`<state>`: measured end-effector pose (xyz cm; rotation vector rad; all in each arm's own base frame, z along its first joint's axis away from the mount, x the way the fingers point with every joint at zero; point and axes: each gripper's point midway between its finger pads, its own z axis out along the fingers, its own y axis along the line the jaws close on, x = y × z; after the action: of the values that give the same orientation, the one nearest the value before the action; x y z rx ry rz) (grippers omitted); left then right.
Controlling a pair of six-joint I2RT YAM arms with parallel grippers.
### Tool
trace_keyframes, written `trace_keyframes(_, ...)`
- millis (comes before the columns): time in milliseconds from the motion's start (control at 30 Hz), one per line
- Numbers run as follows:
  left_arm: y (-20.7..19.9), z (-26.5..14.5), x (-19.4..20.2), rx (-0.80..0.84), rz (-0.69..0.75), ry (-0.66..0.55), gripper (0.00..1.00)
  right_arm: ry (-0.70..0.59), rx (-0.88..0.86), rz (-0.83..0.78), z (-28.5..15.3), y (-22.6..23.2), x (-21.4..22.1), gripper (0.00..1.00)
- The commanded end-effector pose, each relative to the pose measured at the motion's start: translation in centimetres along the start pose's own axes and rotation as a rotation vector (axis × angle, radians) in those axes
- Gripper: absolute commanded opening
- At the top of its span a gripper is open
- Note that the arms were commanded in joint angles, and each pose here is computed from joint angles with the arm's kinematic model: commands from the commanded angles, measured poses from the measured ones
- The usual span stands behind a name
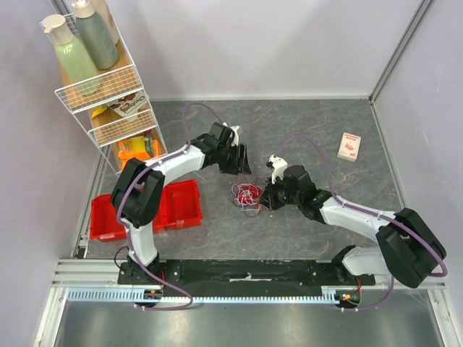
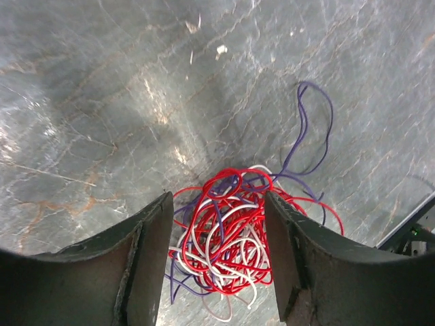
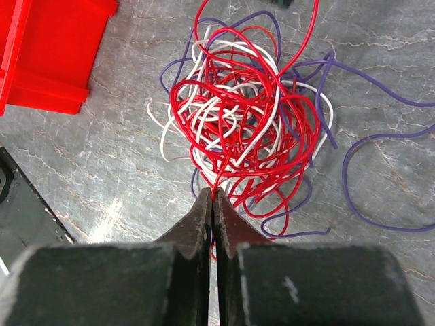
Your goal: Untangle the cables
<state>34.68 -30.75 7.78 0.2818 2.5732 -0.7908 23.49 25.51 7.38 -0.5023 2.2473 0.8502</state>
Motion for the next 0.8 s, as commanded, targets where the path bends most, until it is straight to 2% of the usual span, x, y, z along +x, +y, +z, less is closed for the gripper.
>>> trace_keyframes(0, -0.7, 0.9, 1.0, 0.081, 0.052, 0.027, 0.62, -0.064, -0.031, -0.029, -0.4, 0.8, -1.6, 0.06)
trace_keyframes(33, -0.8, 1.1, 0.9, 0.089, 0.052, 0.033, 0.58, -0.063, -0.034, -0.031, -0.4, 0.9, -1.6, 0.06)
trace_keyframes(133, -2.1, 0.5, 0.0, 0.127, 0.087, -0.005, 0.28, -0.053, -0.024, -0.015, -0.2, 0.6, -1.3, 0.09)
trace_keyframes(200, -2.5, -0.5, -0.9, 0.107, 0.117, -0.049, 0.12, -0.047, -0.006, -0.002, -0.1, 0.3, -1.1, 0.15)
trace_keyframes(267, -3.2, -2.0, -1.7, 0.096, 0.158, -0.099, 0.02, -0.041, 0.043, 0.018, 0.0, -0.6, -0.8, 0.23)
trace_keyframes(300, -3.6, -3.0, -2.2, 0.09, 0.185, -0.13, 0.02, -0.038, 0.063, 0.027, 0.0, -1.0, -0.6, 0.28)
trace_keyframes(400, -6.8, -7.0, -3.4, 0.158, 0.305, -0.233, 0.02, -0.025, 0.102, 0.043, 0.0, -1.6, -0.4, 0.53)
trace_keyframes(500, -10.1, -11.1, -3.9, 0.27, 0.415, -0.331, 0.02, -0.04, 0.121, 0.052, -0.3, -1.7, -1.0, 0.69)
trace_keyframes(600, -12.7, -14.9, -3.5, 0.366, 0.514, -0.418, 0.02, -0.102, 0.113, 0.046, -1.6, -0.7, -3.2, 0.77)
trace_keyframes(767, -14.6, -19.3, -3.2, 0.409, 0.584, -0.541, 0.02, -0.242, 0.055, 0.094, -4.4, 2.1, -7.9, 0.86)
